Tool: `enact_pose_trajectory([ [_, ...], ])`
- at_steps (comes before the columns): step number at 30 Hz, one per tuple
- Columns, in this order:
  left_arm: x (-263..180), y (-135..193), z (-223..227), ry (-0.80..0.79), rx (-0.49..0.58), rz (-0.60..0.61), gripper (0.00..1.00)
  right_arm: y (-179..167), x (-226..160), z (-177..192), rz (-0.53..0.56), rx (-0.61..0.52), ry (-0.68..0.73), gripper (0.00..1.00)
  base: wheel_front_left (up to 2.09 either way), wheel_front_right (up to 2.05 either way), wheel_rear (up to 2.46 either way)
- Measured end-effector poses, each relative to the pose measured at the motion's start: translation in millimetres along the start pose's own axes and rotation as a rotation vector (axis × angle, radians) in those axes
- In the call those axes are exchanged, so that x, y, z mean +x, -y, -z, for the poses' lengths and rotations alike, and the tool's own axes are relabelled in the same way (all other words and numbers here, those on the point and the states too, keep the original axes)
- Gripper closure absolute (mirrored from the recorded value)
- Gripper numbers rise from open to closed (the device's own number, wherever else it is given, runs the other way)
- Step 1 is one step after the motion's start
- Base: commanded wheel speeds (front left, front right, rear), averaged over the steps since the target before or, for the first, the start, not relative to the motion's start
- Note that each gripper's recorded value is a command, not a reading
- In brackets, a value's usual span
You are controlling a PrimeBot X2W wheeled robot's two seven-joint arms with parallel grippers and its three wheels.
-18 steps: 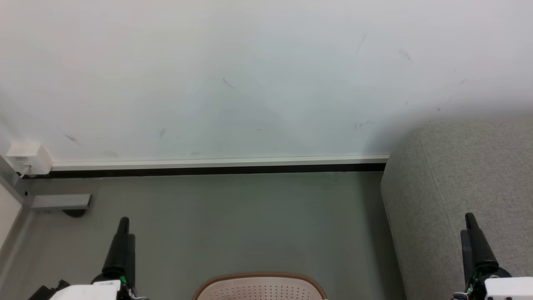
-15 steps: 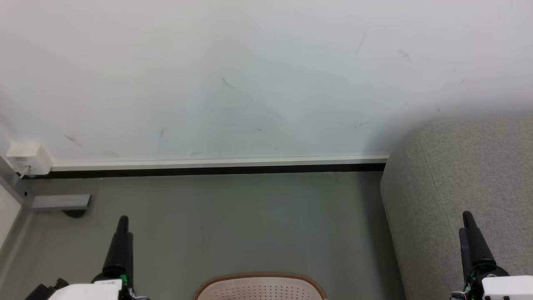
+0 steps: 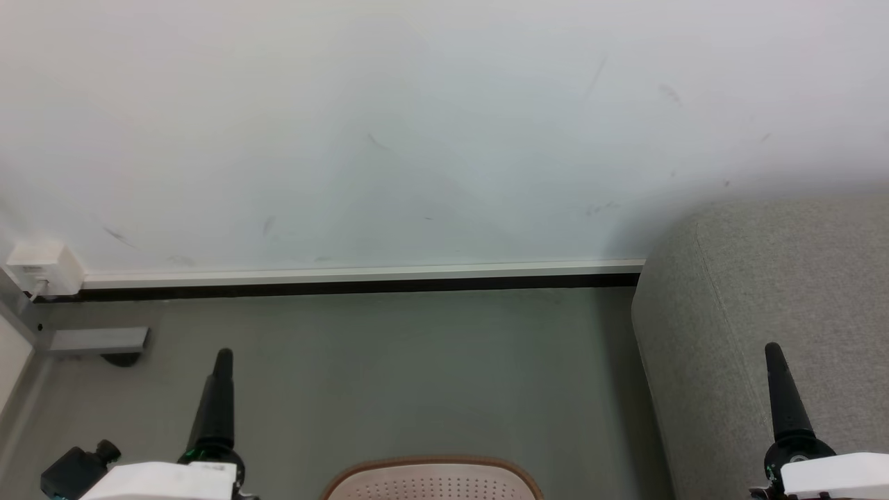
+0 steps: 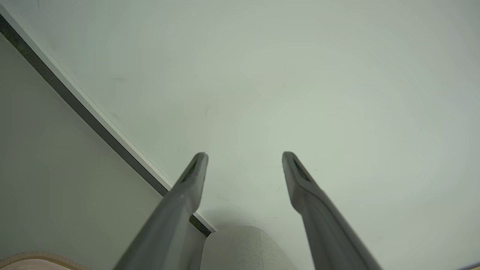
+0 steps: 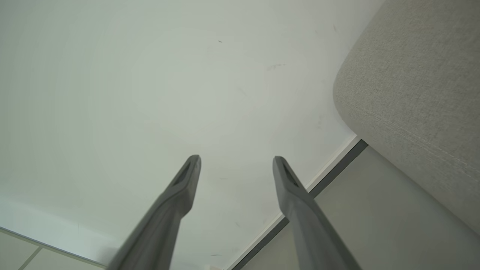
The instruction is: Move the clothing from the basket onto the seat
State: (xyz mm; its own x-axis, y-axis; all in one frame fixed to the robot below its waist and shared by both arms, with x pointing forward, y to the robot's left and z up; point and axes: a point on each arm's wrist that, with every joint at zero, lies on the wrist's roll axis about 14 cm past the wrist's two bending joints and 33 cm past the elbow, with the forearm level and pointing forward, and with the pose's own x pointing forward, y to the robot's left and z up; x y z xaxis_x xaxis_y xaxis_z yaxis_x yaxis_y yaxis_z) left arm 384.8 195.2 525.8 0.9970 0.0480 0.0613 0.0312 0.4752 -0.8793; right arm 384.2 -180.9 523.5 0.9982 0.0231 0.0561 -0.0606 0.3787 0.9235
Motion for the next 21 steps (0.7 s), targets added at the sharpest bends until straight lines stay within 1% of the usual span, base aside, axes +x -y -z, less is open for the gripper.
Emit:
enact_pose_trajectory([
  [4, 0.0, 2.4, 0.6, 0.003, 0.072, 0.006, 0.0, -3.4, 0.4, 3.1, -0.014, -0.083, -0.007, 0.0, 0.0, 0.0, 0.0],
  [7, 0.0, 4.0, 1.4, 0.003, 0.132, 0.005, 0.0, -7.6, 0.9, 5.4, -0.033, -0.173, -0.018, 0.0, 0.0, 0.0, 0.0],
  [14, -1.6, 4.3, 8.4, -0.012, 0.308, -0.007, 0.0, -13.2, 1.1, 4.7, -0.06, -0.364, -0.012, 0.0, 0.0, 0.0, 0.0],
  [21, -3.5, -2.2, 15.8, -0.028, 0.445, -0.035, 0.0, -10.4, -0.4, 6.9, -0.063, -0.51, -0.017, 0.0, 0.0, 0.0, 0.0],
])
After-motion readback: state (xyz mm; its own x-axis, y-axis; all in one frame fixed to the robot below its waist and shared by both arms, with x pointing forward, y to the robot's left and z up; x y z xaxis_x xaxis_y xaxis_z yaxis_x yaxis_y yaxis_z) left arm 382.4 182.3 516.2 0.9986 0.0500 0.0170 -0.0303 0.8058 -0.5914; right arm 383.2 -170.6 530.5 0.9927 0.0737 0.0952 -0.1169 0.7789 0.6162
